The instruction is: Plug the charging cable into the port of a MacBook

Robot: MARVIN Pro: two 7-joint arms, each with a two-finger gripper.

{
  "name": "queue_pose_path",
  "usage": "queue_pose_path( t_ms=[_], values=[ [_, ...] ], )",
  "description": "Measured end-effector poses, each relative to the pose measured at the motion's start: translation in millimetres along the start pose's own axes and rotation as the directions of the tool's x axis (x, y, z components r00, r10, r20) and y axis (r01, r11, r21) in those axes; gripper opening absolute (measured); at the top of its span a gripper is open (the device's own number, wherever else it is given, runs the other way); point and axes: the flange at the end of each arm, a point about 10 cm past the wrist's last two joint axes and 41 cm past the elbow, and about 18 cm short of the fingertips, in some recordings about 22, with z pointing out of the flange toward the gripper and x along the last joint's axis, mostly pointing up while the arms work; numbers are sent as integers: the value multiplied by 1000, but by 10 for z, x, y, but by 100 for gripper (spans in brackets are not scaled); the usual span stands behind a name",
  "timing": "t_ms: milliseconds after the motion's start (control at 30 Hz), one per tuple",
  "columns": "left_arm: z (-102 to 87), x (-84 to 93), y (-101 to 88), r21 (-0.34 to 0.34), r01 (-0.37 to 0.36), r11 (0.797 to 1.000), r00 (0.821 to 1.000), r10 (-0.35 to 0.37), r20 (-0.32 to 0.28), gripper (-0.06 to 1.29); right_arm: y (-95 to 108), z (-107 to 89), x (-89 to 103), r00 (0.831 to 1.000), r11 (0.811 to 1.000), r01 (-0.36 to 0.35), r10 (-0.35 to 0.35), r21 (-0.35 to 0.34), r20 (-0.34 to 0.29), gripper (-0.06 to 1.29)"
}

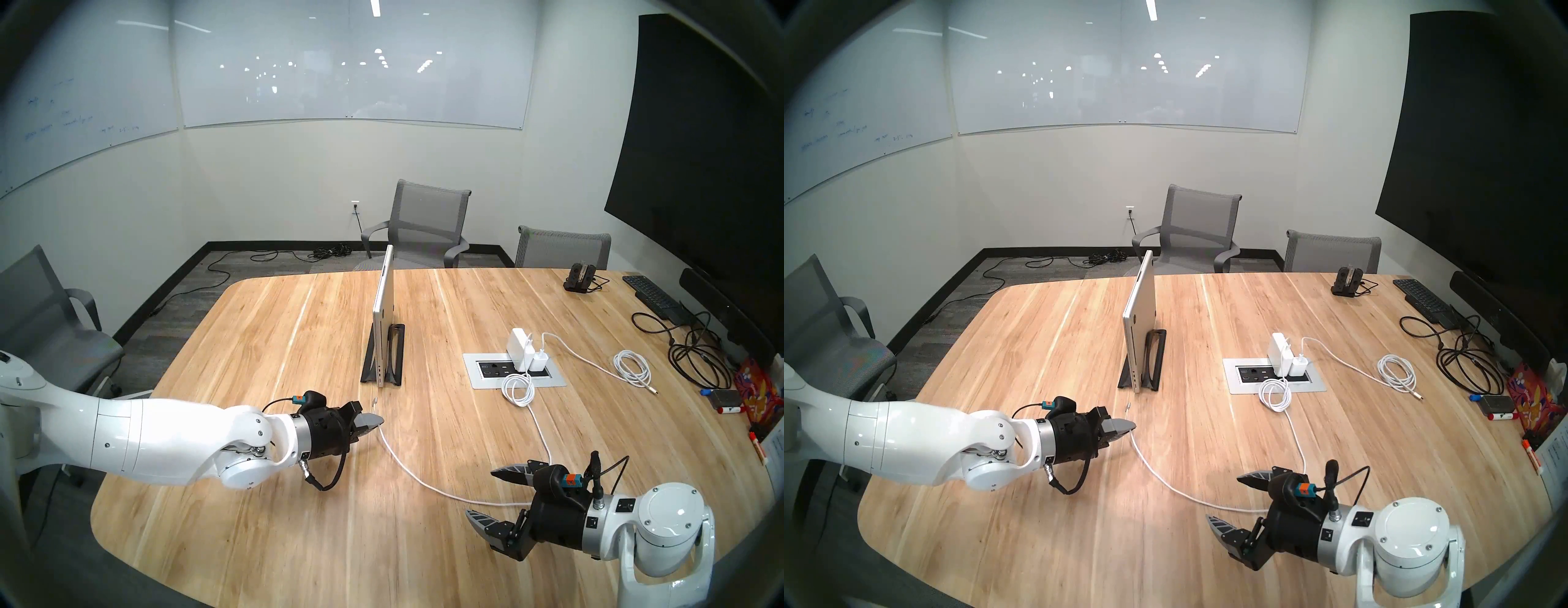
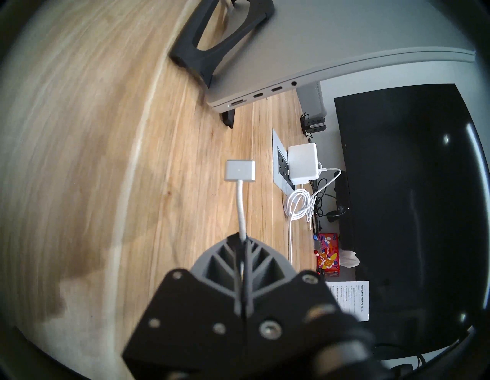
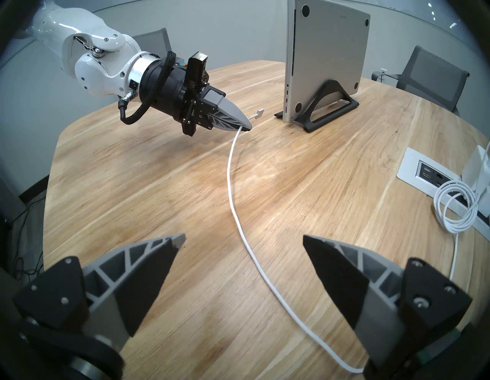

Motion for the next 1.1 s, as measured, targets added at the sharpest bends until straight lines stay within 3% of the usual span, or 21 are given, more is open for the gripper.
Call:
queue_pose_path(
  t_ms=[600, 1100],
  values=[
    [39, 81, -121, 0, 9, 1000, 1000, -9, -12, -2, 0, 0, 0, 1000, 1000, 0, 0, 0, 0, 119],
    [141, 121, -110, -2, -6, 1000, 1000, 6, -7, -2, 0, 0, 0, 1000, 1000, 0, 0, 0, 0, 119]
  ],
)
